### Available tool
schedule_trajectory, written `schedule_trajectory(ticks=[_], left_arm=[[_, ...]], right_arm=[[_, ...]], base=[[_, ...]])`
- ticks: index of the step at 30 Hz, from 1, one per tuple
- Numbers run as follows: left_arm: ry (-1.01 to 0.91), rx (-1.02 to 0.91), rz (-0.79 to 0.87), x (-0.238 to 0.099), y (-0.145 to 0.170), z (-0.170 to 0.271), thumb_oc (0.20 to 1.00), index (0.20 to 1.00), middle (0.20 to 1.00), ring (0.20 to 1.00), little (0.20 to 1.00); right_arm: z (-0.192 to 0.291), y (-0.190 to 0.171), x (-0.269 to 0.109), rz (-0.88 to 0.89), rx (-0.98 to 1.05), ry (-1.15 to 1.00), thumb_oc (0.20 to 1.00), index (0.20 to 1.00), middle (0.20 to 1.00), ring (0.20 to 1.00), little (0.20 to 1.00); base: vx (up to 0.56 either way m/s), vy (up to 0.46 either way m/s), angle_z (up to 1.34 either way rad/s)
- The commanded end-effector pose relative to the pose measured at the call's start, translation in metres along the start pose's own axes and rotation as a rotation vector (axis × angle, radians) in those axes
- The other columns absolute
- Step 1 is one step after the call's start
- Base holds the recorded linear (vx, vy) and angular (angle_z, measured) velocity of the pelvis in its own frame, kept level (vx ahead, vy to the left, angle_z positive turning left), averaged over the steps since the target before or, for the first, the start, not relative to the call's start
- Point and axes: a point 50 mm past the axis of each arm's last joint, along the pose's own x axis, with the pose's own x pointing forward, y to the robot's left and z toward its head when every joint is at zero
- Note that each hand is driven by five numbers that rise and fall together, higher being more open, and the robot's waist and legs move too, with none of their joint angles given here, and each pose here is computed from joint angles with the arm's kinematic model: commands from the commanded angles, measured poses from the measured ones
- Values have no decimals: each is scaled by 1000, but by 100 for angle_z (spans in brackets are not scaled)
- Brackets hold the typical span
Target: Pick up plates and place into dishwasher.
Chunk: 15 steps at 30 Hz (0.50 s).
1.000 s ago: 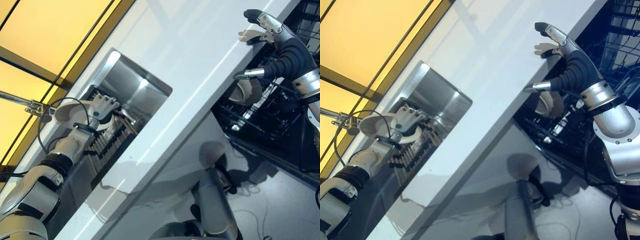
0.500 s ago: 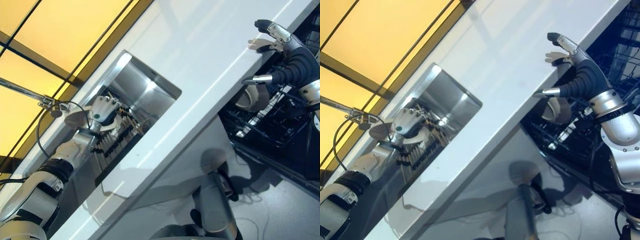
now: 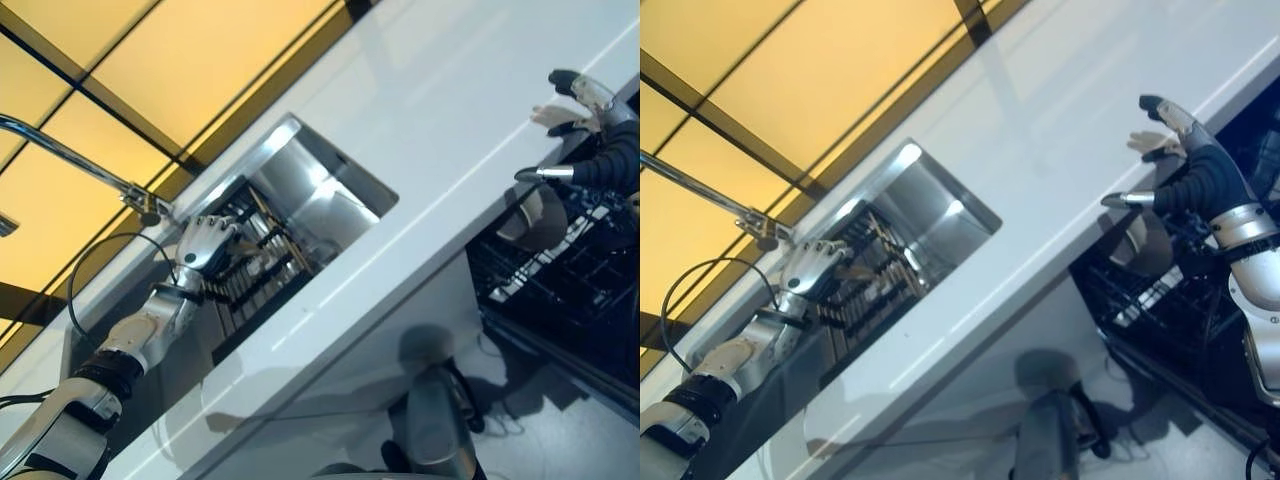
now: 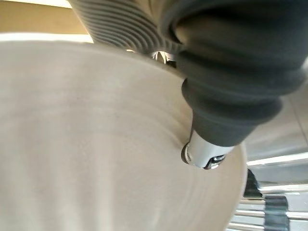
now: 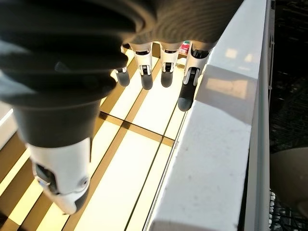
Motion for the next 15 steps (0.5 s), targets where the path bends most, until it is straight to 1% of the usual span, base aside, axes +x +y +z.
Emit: schedule_trajectory(ticks=[1,6,11,15], left_arm=[[160,-15,123,-1,20,-29,200,200,200,200,200],[161,-22,155,-10,24,-28,200,200,200,200,200],[151,-5,141,-21,25,-30,200,200,200,200,200],[190,-32,150,-29,27,-34,200,200,200,200,200]], right_arm=[[-35,35,-18,149,81,162,1000,1000,1000,1000,1000],[-40,34,-26,147,103,174,1000,1000,1000,1000,1000],[-42,31,-33,147,124,190,1000,1000,1000,1000,1000],[-41,30,-33,152,143,188,1000,1000,1000,1000,1000]], base=[[-65,41,8],[-79,29,17],[-59,10,25],[-77,-3,14]])
